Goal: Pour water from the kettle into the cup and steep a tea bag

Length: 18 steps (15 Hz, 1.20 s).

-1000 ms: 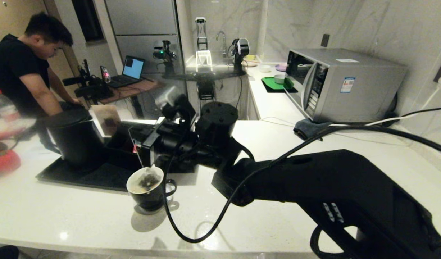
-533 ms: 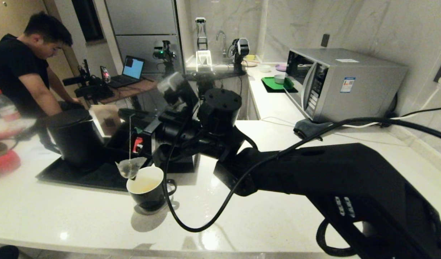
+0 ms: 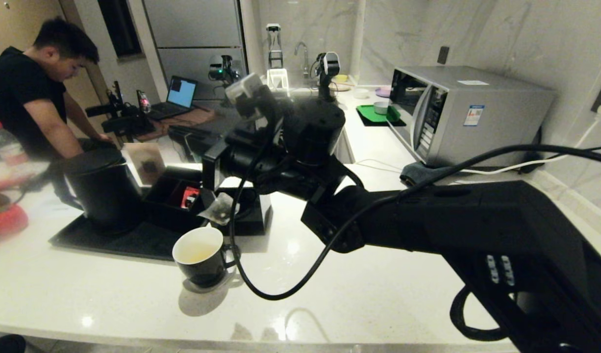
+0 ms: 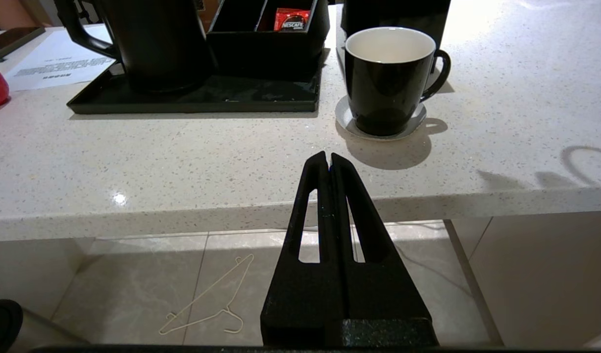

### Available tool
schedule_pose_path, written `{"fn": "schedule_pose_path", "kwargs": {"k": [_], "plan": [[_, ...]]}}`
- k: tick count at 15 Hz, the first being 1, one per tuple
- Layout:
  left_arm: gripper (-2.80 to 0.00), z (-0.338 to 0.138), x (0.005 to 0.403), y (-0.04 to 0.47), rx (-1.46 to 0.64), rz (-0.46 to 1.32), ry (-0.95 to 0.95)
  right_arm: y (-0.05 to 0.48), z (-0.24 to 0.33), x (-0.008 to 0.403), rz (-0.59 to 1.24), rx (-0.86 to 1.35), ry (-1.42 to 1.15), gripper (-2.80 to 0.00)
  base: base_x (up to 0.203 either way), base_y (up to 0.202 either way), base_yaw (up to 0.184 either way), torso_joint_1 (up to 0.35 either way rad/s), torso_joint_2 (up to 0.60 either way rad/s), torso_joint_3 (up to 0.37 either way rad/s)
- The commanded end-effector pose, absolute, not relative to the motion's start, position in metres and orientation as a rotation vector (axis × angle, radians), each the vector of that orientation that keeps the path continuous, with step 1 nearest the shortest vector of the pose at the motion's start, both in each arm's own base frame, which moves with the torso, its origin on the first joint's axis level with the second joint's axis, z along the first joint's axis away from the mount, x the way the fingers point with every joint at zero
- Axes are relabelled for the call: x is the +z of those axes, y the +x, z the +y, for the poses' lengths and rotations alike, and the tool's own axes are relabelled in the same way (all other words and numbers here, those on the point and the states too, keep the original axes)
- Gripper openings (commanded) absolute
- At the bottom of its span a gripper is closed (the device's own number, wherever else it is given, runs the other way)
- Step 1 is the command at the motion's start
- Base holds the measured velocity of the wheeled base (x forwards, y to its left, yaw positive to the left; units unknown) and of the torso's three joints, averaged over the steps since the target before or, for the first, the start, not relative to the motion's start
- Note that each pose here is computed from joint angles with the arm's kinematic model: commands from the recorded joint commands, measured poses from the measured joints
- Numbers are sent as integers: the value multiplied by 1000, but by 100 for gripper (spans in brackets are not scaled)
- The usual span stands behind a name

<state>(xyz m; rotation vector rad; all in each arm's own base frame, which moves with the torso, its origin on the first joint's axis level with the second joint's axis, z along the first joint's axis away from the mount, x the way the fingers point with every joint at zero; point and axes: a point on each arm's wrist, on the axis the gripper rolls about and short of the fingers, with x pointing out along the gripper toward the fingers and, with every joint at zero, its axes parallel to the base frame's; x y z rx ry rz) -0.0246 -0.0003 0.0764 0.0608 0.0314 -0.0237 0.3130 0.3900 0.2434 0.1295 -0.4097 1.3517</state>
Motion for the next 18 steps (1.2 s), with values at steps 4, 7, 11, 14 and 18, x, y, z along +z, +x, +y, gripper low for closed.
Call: {"fn": "schedule_pose_path", "kwargs": {"k": [4, 7, 11, 14, 18], "plan": [[-280, 0, 76, -25, -24, 31, 60, 317, 387, 241, -406, 1347, 126, -280, 0, 0, 0, 0, 0, 0], [-280, 0, 76, -25, -24, 31, 60, 318, 387, 240, -405, 1344, 124, -280, 0, 0, 0, 0, 0, 0], [-280, 0, 76, -25, -24, 30, 60, 320, 386, 238, -399, 1341, 123, -280, -1, 115, -9, 2, 0, 3], [-280, 0, 76, -25, -24, 30, 60, 321, 386, 238, -397, 1341, 122, -280, 0, 197, -2, -3, 2, 2], [-280, 0, 76, -25, -24, 30, 60, 322, 385, 237, -395, 1339, 121, -280, 0, 197, -1, 3, 2, 3]]}}
